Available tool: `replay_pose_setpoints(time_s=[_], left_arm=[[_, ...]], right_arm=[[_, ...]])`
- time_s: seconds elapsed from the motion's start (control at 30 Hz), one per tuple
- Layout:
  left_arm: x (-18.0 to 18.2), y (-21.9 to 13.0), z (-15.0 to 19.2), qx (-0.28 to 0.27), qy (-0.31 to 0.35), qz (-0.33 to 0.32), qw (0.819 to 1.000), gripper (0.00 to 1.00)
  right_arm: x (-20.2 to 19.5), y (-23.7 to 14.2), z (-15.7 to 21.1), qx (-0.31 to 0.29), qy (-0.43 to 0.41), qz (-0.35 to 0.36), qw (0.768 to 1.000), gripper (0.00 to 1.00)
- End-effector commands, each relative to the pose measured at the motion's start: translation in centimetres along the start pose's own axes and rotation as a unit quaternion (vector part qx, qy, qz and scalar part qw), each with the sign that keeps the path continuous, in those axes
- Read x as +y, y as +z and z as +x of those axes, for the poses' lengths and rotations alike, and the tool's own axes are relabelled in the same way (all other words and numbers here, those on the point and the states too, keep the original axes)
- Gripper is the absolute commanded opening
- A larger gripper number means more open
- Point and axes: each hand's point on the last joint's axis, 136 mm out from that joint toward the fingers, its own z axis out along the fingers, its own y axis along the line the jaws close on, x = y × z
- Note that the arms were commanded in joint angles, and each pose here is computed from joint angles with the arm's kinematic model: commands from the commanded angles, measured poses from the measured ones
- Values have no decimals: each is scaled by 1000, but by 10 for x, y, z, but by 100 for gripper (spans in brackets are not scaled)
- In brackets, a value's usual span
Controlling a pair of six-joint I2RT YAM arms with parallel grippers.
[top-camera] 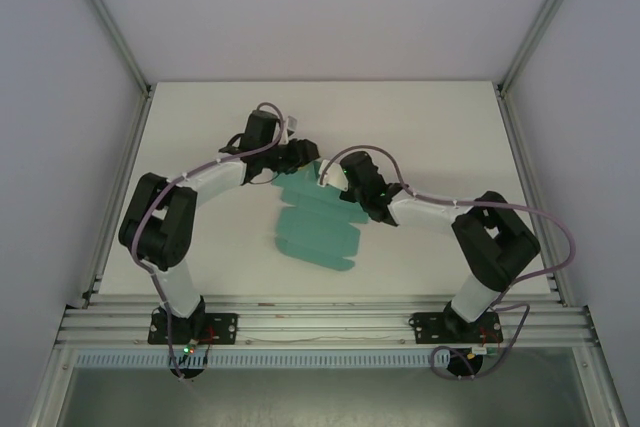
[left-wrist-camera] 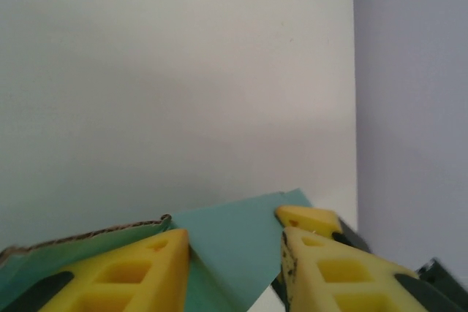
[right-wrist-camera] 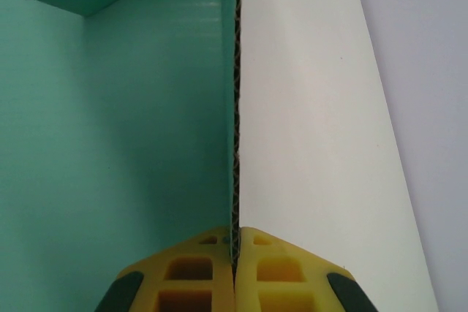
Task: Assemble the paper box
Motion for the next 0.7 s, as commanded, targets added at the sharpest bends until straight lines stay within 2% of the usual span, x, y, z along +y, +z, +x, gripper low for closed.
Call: replay_pose_setpoints(time_s=[0.0,0.17,0.33,0.43,0.53,0.67], left_arm=[[-26,10,4,-2,-18,61,998,33],[-27,12,3,-3,-26,69,997,24],[-15,5,3,-14,1,16,1000,25],[-5,-13,2,-33,42,-40,998,39],[13,-41,-3,-66,85,-125,986,55],[51,-81,-7,-102,94,-215,967,92]], right_arm=[[-18,-12,-37,-80,45,30,995,0],[-22,-12,-35,-79,56,44,994,0],[-28,-13,-30,-67,59,63,994,0],[-32,-18,-28,-66,66,71,993,0],[-36,-25,-24,-62,72,74,993,0],[-44,-35,-15,-59,90,81,991,0]])
